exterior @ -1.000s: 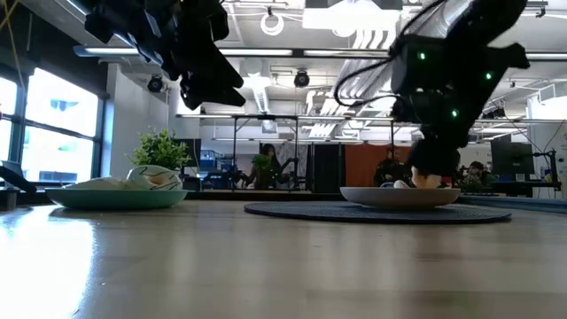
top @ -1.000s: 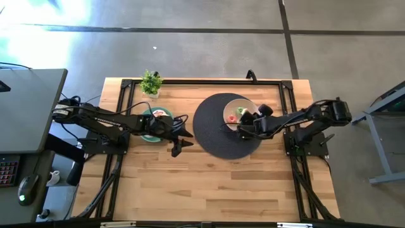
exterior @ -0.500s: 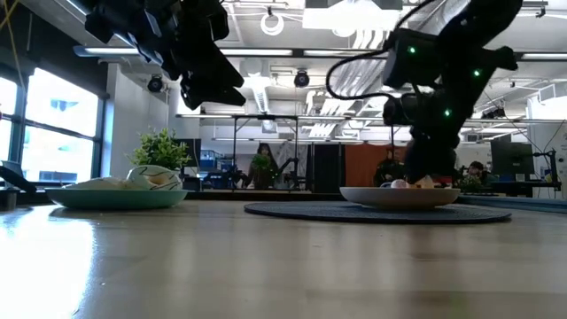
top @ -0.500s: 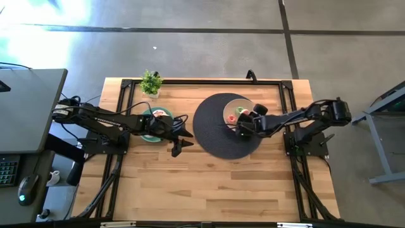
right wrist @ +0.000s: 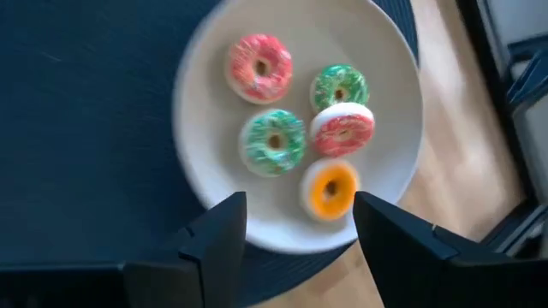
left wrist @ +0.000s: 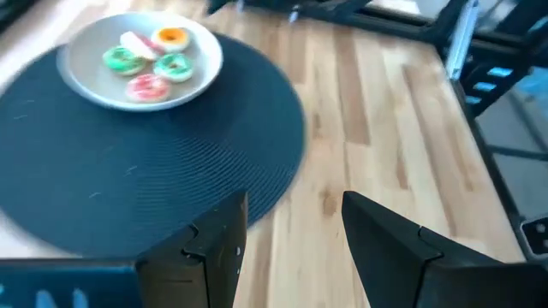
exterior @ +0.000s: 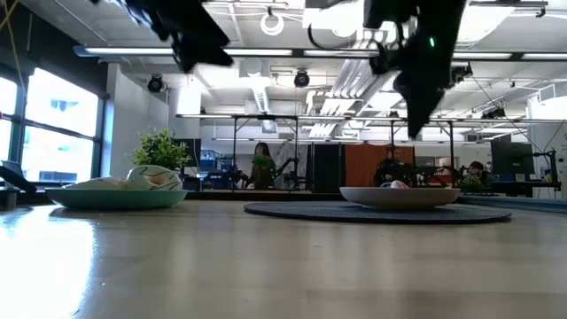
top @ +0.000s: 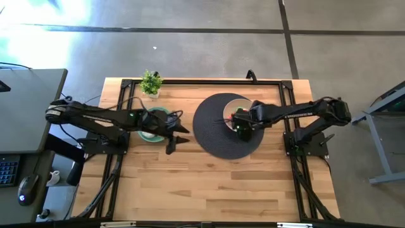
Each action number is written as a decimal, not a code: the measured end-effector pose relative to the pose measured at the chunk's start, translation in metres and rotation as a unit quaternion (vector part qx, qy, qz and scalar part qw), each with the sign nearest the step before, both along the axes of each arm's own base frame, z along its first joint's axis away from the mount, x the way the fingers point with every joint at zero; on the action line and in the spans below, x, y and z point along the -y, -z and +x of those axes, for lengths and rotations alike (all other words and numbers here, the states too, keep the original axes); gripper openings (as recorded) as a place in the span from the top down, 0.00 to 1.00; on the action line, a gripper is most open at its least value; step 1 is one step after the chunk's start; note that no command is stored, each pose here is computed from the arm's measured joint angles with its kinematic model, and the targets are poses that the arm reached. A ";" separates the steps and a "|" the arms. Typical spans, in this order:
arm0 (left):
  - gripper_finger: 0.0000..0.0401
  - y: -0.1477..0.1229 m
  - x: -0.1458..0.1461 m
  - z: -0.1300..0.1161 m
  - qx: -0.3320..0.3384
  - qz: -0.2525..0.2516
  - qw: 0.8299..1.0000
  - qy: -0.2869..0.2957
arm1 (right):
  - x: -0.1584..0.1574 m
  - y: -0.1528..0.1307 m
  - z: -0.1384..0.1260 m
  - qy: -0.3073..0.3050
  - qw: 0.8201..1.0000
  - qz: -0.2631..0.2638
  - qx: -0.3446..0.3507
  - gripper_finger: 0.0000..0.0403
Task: Pick & Place donuts
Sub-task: Return to Home Position
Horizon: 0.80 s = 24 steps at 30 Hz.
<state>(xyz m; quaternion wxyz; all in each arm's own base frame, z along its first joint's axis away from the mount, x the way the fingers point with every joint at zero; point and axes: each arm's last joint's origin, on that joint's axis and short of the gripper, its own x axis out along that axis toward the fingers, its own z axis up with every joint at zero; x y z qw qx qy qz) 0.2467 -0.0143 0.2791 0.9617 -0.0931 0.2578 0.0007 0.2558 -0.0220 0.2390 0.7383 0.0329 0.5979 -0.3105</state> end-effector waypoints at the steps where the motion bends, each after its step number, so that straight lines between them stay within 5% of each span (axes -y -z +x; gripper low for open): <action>1: 0.53 -0.009 -0.001 -0.004 -0.008 0.004 1.000 -0.005 | -0.001 -0.012 0.002 0.012 1.000 0.017 0.009 0.47; 4: 0.53 -0.041 -0.003 -0.022 -0.028 0.014 0.999 -0.023 | -0.004 -0.045 0.005 0.017 0.999 0.037 0.028 0.49; 7: 0.53 -0.066 -0.005 -0.045 -0.038 0.025 0.998 -0.036 | -0.011 -0.075 0.001 -0.012 0.998 -0.004 0.065 0.50; 13: 0.53 -0.083 -0.011 -0.102 0.010 0.033 0.997 -0.075 | -0.033 -0.109 -0.034 -0.072 0.978 -0.044 0.188 0.51; 18: 0.53 -0.060 -0.013 -0.140 0.061 0.012 0.995 -0.082 | -0.043 -0.095 -0.070 -0.144 0.941 -0.055 0.301 0.50; 24: 0.53 -0.016 -0.012 -0.164 0.150 -0.030 0.987 -0.050 | -0.046 -0.060 -0.095 -0.253 0.855 -0.043 0.451 0.51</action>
